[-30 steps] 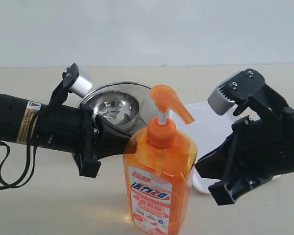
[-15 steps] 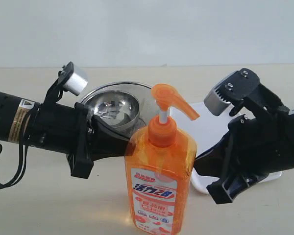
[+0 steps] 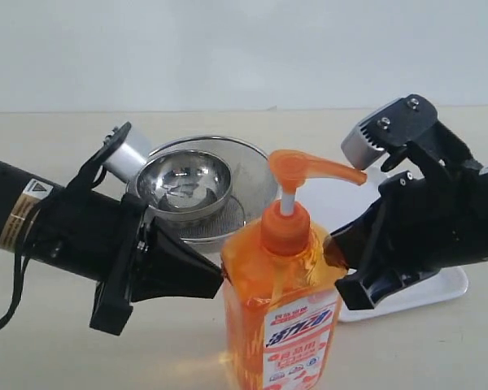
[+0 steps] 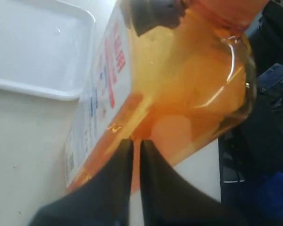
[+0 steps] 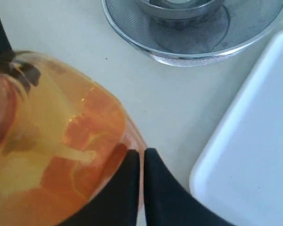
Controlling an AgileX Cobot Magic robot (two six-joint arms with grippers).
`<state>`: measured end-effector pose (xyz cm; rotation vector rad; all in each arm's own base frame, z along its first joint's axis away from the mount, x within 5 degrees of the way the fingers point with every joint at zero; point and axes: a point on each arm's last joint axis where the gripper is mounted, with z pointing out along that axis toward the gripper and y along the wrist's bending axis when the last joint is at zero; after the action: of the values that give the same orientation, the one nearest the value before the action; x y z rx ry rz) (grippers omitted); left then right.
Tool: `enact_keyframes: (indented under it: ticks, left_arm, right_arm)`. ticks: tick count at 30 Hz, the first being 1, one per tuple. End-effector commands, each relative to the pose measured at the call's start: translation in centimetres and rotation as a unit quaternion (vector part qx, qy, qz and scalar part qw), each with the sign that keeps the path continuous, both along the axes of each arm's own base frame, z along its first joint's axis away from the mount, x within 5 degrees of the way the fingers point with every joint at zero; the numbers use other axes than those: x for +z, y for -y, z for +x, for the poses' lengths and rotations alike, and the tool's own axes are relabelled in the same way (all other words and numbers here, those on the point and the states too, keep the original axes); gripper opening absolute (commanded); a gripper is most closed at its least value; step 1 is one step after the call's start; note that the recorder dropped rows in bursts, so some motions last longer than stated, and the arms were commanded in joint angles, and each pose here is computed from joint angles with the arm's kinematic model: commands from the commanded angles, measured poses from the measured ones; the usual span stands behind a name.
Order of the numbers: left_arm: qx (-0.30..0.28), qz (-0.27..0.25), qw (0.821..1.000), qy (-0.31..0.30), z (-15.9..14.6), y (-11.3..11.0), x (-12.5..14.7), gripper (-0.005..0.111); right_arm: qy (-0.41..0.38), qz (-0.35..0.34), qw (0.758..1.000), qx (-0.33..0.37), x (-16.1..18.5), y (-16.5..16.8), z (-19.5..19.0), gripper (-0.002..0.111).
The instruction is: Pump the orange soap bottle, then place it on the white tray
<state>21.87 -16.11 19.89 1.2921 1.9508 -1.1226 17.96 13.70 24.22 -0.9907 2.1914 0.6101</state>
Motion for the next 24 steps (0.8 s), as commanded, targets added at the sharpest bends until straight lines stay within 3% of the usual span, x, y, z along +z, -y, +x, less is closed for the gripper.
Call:
enact_keyframes:
  ticks: [1, 8, 11, 16, 18, 24]
  left_arm:
    - [0.02, -0.01, 1.0, 0.003, -0.5, -0.3, 1.2, 0.005]
    - [0.072, -0.034, 0.996, -0.028, -1.7, -2.2, 3.1, 0.008]
    - [0.075, -0.046, 0.995, -0.043, -2.8, -2.8, 3.6, 0.026]
    - [0.084, -0.044, 0.994, -0.059, -4.8, -3.4, 3.1, 0.071]
    - [0.085, -0.041, 0.993, -0.069, -5.4, -3.6, 2.6, 0.082]
    - [0.096, -0.024, 0.992, -0.083, -6.2, -3.9, 1.2, 0.083]
  right_arm:
    - [-0.019, 0.013, 1.0, 0.015, 0.3, -0.3, -0.4, 0.0]
    - [-0.019, -0.007, 0.999, 0.029, 0.0, -0.1, -0.6, 0.0]
    - [-0.018, -0.012, 0.999, 0.031, 0.0, -0.1, -0.6, 0.0]
    - [-0.019, -0.024, 0.999, 0.03, -0.1, 0.1, -0.6, 0.0]
    - [-0.022, -0.034, 0.999, 0.026, -0.3, 0.2, -0.6, 0.0]
    - [-0.027, -0.043, 0.999, 0.02, -0.4, 0.4, -0.6, 0.0]
